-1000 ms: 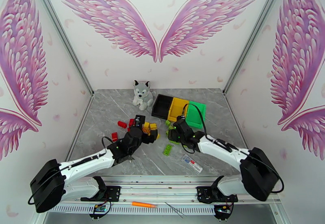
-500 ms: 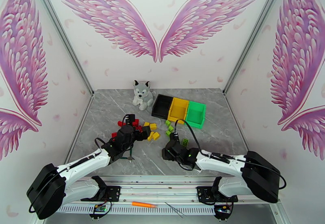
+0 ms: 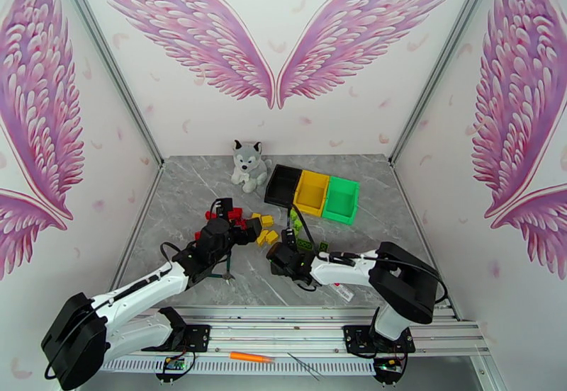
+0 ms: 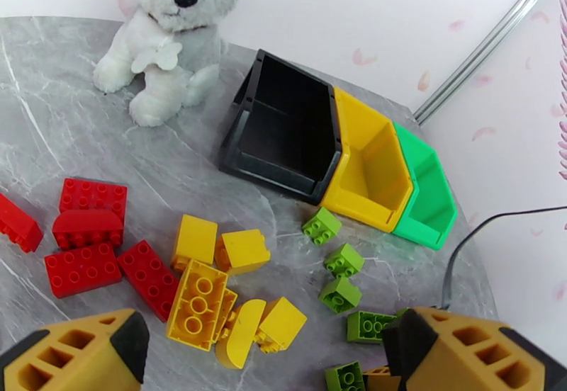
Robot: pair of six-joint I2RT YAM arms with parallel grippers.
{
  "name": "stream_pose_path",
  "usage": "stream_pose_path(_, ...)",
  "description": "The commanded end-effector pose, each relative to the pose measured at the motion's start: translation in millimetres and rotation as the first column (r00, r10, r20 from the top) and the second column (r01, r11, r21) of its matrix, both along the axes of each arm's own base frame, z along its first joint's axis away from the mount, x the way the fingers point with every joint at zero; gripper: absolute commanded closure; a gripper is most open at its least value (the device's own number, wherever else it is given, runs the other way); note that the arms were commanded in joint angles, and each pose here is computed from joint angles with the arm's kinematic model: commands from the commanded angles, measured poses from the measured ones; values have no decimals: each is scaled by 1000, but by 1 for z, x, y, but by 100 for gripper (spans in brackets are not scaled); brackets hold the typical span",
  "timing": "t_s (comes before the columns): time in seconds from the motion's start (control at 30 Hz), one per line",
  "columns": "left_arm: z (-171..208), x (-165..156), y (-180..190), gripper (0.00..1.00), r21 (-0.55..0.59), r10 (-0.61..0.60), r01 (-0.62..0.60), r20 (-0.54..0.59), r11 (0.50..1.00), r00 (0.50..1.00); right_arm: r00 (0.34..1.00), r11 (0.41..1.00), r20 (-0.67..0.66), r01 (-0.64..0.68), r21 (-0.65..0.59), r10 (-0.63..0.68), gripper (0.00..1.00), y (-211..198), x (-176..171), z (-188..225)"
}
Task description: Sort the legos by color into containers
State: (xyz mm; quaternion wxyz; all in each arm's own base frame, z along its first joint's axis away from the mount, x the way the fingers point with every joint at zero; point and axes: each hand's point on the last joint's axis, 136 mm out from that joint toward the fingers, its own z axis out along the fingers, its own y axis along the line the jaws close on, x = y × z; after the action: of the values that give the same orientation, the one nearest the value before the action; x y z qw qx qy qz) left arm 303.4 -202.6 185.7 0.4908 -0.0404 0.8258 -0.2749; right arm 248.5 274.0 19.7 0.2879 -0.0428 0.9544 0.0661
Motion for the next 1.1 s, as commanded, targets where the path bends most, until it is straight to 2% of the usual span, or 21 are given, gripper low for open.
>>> stream_pose_path(0.0, 29, -13, 0, 1, -54, 6, -4, 36, 999, 999, 999, 998, 50, 13, -65, -9, 31, -1, 10, 6)
stream_pose_path(0.13, 70, -45, -23, 1, -62, -31, 41, 163, 997, 986, 999, 998, 54, 9, -55, -6, 38, 4, 12, 7)
stream_pose_path(0.27, 63, -60, -50, 1, -61, -87, 104, 228, 993, 970, 999, 999, 31, -10, -38, 11, 46, 7, 8, -1)
stream_pose_path(0.47, 50, -53, -70, 1, 17, -140, 143, 320, 990, 937, 999, 997, 31, -17, -69, 20, 52, -6, 2, -10)
stream_pose_path(0.73, 67, -39, -35, 1, 25, -50, 44, 388, 999, 920, 997, 999, 76, 32, -38, -29, 71, -30, -3, -3)
stream_pose_path(0.83, 75, -48, -28, 1, 51, -93, 78, 425, 996, 900, 995, 999, 100, 31, -24, -29, 79, -33, 0, 10)
stream_pose_path(0.93, 73, -50, -19, 1, 54, -88, 71, 435, 996, 896, 990, 998, 131, 51, -22, -47, 85, -39, 10, 32)
stream_pose_path(1.07, 67, -33, -16, 1, 86, -79, 51, 379, 995, 922, 978, 996, 191, 90, 6, -89, 88, -56, 35, 74)
